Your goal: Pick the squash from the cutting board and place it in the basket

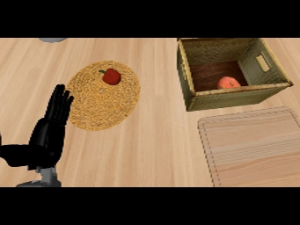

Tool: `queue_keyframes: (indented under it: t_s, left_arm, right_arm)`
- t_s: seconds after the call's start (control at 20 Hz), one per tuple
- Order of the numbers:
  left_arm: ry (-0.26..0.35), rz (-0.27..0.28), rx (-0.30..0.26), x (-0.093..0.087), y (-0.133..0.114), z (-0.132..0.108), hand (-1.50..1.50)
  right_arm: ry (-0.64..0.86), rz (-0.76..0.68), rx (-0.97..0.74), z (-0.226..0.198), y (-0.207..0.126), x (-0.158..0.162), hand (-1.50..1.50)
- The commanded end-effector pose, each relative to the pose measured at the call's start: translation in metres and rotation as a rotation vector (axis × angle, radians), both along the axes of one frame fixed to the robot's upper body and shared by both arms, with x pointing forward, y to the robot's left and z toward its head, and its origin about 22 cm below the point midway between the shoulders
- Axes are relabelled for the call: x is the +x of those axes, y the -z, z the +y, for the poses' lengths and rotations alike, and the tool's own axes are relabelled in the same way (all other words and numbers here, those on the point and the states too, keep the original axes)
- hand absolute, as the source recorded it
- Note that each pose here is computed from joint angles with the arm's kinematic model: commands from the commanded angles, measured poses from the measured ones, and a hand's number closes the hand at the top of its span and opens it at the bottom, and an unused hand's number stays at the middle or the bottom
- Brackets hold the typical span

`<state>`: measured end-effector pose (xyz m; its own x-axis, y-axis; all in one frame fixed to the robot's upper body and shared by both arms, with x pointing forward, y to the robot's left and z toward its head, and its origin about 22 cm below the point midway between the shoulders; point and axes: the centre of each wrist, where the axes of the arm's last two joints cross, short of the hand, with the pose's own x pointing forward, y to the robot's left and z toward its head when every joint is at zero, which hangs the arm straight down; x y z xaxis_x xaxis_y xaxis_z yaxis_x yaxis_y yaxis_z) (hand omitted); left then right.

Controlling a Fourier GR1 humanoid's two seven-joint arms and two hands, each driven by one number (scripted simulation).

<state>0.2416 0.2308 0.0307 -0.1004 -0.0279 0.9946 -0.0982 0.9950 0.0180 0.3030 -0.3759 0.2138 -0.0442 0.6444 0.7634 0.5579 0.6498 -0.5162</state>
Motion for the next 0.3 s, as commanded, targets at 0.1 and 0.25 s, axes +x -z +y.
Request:
queue_keyframes:
  t_s: [0.1, 0.25]
  left_arm:
    - [-0.007, 0.004, 0.001, -0.015, 0.006, 0.026, 0.00]
    - [0.003, -0.005, -0.005, 0.010, 0.006, 0.013, 0.00]
  right_arm:
    - [-0.085, -0.057, 0.075, -0.061, -0.015, -0.035, -1.50]
    - [-0.134, -0.059, 0.096, -0.074, -0.023, -0.040, -1.50]
